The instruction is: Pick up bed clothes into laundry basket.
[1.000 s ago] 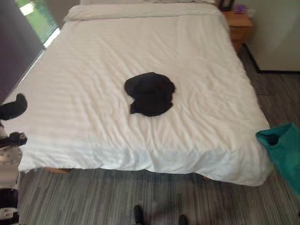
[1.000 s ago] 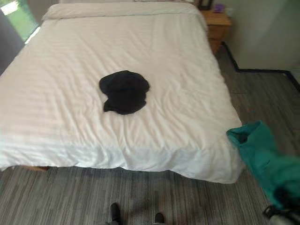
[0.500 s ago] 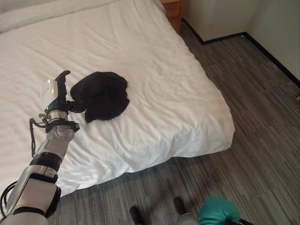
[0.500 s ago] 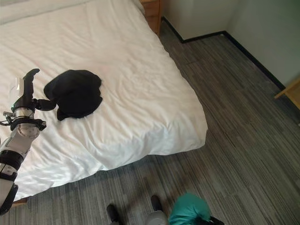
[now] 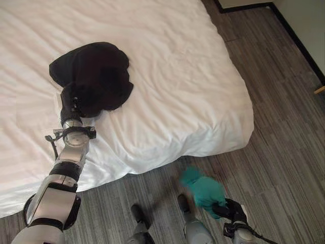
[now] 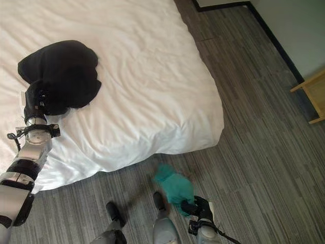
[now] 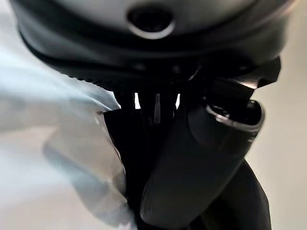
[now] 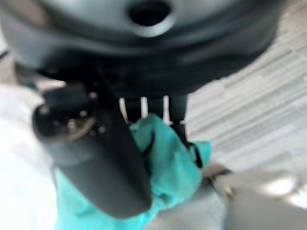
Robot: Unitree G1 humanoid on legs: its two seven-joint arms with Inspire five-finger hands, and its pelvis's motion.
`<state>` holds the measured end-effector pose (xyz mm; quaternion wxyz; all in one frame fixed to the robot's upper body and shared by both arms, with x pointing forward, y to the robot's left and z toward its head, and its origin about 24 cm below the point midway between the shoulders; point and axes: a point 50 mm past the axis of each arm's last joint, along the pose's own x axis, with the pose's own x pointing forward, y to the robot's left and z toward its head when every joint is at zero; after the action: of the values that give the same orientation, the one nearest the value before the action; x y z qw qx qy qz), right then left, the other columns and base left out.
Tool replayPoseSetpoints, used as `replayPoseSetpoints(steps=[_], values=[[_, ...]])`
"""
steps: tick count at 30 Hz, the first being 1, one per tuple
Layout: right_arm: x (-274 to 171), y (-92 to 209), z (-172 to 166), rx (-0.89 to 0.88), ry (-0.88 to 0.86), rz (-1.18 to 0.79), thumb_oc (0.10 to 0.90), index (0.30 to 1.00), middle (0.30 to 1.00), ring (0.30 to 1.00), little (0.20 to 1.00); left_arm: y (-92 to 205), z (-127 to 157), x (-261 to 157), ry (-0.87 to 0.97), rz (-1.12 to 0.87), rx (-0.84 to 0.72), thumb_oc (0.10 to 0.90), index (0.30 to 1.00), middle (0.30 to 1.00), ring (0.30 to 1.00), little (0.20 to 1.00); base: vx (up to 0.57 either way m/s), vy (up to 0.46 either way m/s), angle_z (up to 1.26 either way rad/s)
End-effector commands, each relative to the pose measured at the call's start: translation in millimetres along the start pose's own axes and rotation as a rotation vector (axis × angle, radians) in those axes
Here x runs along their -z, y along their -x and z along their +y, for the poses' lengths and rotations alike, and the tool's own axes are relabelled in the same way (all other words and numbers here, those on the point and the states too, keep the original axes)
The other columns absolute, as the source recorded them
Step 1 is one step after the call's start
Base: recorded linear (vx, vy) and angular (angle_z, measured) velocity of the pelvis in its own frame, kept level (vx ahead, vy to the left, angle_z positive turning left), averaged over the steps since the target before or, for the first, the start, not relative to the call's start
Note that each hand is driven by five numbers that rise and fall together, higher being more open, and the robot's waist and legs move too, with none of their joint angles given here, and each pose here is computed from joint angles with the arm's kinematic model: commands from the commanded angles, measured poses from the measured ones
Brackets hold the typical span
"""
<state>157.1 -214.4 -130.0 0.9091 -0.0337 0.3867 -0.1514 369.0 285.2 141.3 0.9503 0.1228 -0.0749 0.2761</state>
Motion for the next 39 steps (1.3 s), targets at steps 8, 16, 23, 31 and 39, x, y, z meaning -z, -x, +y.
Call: replayPoseSetpoints(steps=[8,16,23,31,39], values=[[51,16,-35,0.038,0.091,0.181,0.4,0.3,0.3,0.3,0.3,5,-43,-188,0.193,-0.668,0.105,0.4,0.3,0.3,0.3,0.3,0.06,-0.011,-0.03],[40,12,-30,-0.02,0.072,0.143,0.4,0.3,0.3,0.3,0.3,8,12,-236,0.194,-0.871,-0.045,0.4,0.3,0.3,0.3,0.3,0.04,-0.003,-0.02],[29,10,-43,0.063,-0.054,0.097,0.4,0.3,0.3,0.3,0.3,65,55,-204,0.301,-1.082,-0.109,0.4,0.3,0.3,0.3,0.3,-0.04,0.018,0.28],[-45,0,-77,0.258,-0.172,-0.205,0.4,0.3,0.3,0.3,0.3,88,85,-55,0.07,-0.628,-0.243,0.4,0.3,0.3,0.3,0.3,-0.33,-0.02,0.19],[-118,37,-113,0.376,-0.126,-0.612,0.4,0.3,0.3,0.3,0.3,139,103,46,-0.075,-0.197,-0.15,0.4,0.3,0.3,0.3,0.3,-0.52,-0.019,-0.22]])
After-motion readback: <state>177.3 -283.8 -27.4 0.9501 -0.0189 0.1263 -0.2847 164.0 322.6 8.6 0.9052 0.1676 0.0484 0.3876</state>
